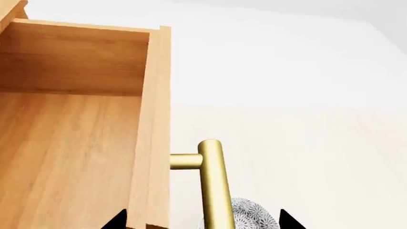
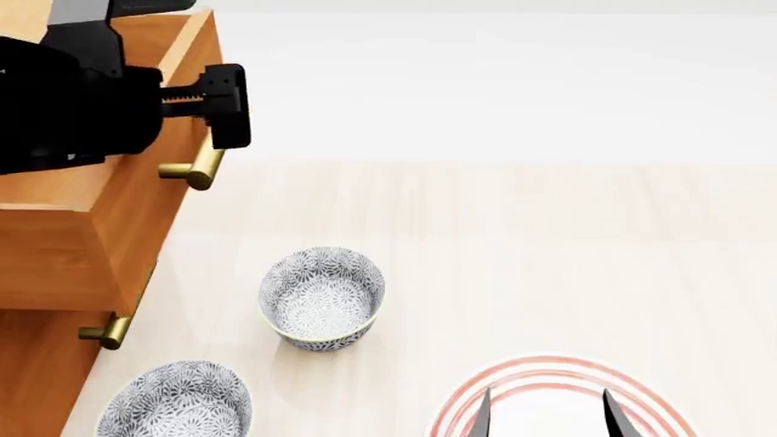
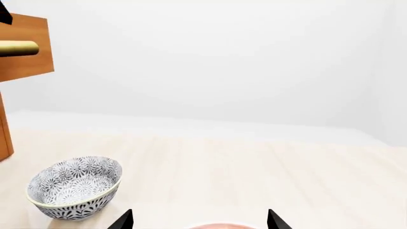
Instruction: Open the top drawer of the cabinet.
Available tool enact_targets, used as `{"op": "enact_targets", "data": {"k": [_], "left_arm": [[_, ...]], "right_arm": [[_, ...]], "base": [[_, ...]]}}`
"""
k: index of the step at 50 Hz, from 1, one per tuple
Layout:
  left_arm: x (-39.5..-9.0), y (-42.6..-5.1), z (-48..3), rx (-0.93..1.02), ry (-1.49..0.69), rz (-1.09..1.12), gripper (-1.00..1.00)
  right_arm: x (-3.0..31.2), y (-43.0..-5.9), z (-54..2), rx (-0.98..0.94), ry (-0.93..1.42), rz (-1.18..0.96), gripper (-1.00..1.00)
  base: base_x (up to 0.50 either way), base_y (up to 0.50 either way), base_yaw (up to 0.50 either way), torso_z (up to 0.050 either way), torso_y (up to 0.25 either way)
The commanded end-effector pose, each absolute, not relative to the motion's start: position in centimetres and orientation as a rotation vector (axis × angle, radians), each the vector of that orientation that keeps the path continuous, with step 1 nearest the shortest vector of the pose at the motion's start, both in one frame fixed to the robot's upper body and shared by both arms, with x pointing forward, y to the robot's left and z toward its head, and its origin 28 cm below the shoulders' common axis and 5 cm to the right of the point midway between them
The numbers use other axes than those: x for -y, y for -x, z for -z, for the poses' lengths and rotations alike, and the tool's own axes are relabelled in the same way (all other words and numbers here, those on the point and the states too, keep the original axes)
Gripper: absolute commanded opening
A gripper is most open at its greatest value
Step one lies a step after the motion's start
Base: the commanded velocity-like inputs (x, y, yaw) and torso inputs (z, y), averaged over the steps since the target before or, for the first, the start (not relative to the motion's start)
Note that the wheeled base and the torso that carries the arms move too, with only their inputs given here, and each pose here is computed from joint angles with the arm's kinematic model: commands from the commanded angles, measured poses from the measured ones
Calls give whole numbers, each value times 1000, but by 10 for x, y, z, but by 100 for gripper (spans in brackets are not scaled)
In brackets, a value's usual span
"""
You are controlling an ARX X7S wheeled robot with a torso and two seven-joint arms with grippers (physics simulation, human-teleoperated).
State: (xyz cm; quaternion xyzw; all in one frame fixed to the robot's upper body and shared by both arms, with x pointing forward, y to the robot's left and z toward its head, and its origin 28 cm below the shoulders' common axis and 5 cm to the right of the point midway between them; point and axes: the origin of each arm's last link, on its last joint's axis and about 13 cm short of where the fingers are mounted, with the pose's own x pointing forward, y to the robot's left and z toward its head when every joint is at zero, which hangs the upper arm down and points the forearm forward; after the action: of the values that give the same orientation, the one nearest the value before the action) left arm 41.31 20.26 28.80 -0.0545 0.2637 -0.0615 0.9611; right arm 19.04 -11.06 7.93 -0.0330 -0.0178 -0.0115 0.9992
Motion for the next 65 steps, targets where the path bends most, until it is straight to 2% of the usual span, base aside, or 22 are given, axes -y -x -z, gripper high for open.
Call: {"op": "enact_targets", "data": {"k": [1, 19, 65], "left_arm": [[-177, -409, -273, -583, 117, 200, 100], [-139, -401, -267, -604, 134, 311, 100], [-84, -379, -260, -631, 205, 424, 100]], "right_arm": [[111, -191, -78, 34, 64, 21, 100], [115, -191, -75, 31, 53, 22, 100], [112, -192, -72, 12, 58, -2, 100]], "base": [[0, 0, 0, 0, 0], [0, 0, 0, 0, 0], [0, 0, 2, 0, 0]]}}
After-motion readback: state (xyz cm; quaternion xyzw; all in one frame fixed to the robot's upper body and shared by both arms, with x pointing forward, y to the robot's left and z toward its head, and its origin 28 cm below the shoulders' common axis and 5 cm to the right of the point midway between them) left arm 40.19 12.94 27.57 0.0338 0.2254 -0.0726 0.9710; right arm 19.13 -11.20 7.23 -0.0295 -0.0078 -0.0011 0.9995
